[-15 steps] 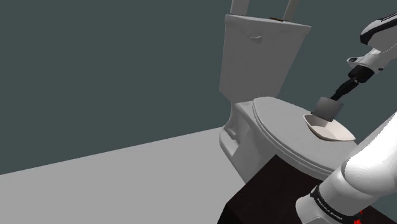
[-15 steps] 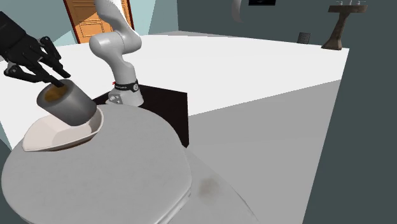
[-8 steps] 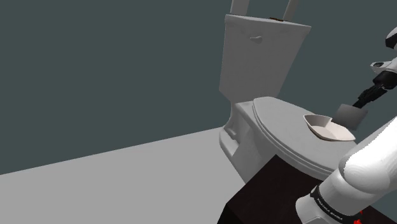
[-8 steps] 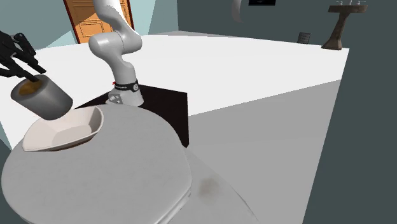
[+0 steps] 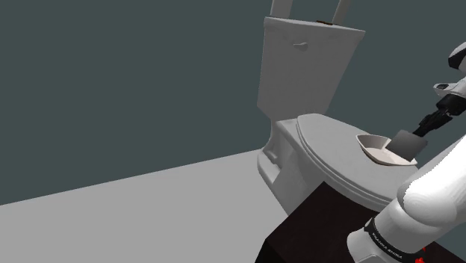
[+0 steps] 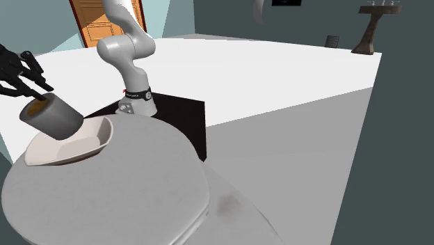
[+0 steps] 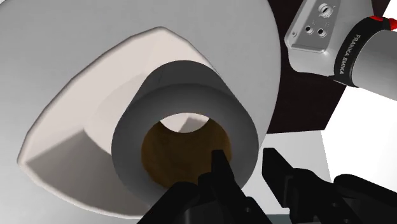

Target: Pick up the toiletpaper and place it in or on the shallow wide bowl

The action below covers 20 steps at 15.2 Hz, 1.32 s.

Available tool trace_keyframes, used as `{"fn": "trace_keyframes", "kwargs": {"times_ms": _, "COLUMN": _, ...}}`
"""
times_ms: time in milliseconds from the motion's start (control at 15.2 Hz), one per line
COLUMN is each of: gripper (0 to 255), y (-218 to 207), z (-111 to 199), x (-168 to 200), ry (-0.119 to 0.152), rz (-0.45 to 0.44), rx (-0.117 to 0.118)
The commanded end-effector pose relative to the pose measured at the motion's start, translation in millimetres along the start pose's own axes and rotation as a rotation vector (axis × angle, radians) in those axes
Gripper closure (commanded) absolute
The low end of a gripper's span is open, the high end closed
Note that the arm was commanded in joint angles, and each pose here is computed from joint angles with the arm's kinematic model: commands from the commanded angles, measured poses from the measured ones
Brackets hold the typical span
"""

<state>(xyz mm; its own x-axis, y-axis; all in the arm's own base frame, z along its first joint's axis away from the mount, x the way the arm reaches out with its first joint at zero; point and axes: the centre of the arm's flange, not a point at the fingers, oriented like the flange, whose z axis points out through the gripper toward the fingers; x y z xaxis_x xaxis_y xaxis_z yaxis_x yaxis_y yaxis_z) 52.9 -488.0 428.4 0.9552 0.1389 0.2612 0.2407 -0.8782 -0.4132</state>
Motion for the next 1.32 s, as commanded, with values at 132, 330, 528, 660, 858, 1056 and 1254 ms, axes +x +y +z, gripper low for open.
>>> {"fn": "trace_keyframes", "kwargs": {"times_ms": 132, "gripper": 255, "y": 8.5, "z": 17.9, "x": -5.3, "ry": 0.0, "rz": 0.0, "rx": -0.001}}
{"fn": "trace_keyframes", "kwargs": {"times_ms": 330, "gripper": 255, "y": 15.0, "z": 31.8, "x": -9.4, "ry": 0.0, "rz": 0.0, "rx": -0.001}}
{"fn": "trace_keyframes", "kwargs": {"times_ms": 528, "gripper": 255, "y": 21.6, "z": 45.6, "x": -13.6, "ry": 0.0, "rz": 0.0, "rx": -0.001}}
{"fn": "trace_keyframes", "kwargs": {"times_ms": 660, "gripper": 255, "y": 23.0, "z": 48.6, "x": -14.5, "ry": 0.0, "rz": 0.0, "rx": -0.001}}
{"fn": "trace_keyframes", "kwargs": {"times_ms": 858, "gripper": 255, "y": 23.0, "z": 48.6, "x": -14.5, "ry": 0.0, "rz": 0.0, "rx": -0.001}}
{"fn": "trace_keyframes", "kwargs": {"times_ms": 1056, "gripper": 255, "y": 23.0, "z": 48.6, "x": -14.5, "ry": 0.0, "rz": 0.0, "rx": -0.001}}
{"fn": "trace_keyframes", "kwargs": {"times_ms": 1254, "gripper": 0, "y": 22.6, "z": 48.8, "x": -15.0, "ry": 0.0, "rz": 0.0, "rx": -0.001}}
